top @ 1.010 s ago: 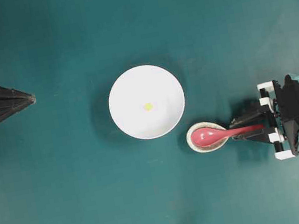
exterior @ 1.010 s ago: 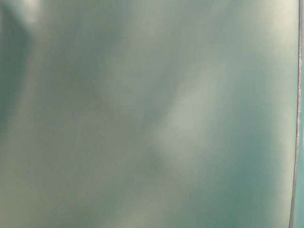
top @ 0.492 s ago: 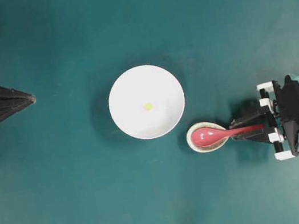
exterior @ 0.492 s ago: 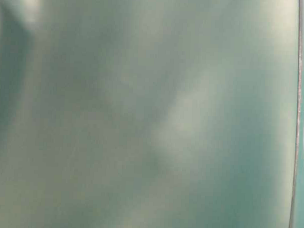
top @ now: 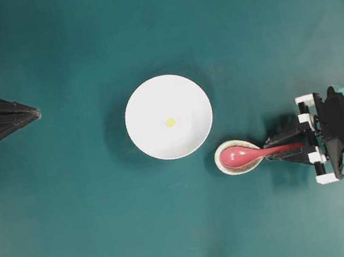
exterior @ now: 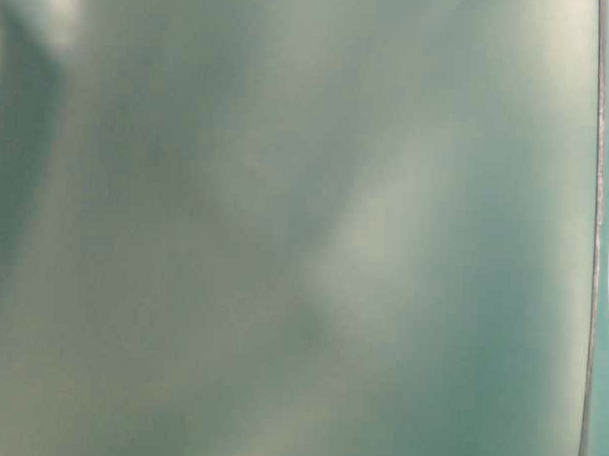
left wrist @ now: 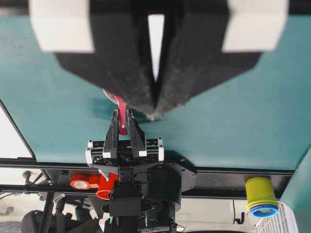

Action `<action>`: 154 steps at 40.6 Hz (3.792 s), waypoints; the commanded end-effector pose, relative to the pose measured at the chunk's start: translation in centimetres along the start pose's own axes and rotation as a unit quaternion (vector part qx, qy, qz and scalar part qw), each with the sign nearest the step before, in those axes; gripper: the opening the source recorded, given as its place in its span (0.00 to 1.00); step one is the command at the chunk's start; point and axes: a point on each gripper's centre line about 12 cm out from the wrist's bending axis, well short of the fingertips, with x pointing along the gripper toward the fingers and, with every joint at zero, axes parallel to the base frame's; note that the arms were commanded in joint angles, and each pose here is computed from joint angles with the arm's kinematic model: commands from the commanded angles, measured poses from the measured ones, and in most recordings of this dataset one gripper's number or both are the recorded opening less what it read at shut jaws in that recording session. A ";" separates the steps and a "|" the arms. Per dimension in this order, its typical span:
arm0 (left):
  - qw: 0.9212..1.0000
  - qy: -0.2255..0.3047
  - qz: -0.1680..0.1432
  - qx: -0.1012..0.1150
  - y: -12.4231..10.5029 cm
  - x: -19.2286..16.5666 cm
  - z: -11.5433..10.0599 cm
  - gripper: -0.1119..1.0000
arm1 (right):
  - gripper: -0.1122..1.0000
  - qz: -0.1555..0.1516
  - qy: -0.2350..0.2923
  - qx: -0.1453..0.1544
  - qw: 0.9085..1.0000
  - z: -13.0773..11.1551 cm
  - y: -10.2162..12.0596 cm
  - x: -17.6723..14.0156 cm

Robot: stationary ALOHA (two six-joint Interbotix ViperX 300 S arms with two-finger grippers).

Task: Scoop the yellow hexagonal prism block from the bowl with a spoon using the right arm.
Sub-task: 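Lift the pink spoon out of the rest and carry it over the bowl, then lower the spoon into the bowl beside the yellow block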

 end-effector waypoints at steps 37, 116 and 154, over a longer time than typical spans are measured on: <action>1.000 -0.016 0.000 0.001 0.0 0.2 1.2 0.09 | 0.32 0.035 -0.055 0.072 0.995 8.8 0.9 -1.7; 1.000 0.022 0.001 0.000 0.0 0.1 0.3 0.09 | 0.32 -0.034 0.279 0.129 0.951 19.7 -6.5 9.3; 1.000 0.023 0.000 0.000 0.0 0.1 0.2 0.09 | 0.32 -0.052 0.315 0.134 0.938 17.3 -7.2 11.2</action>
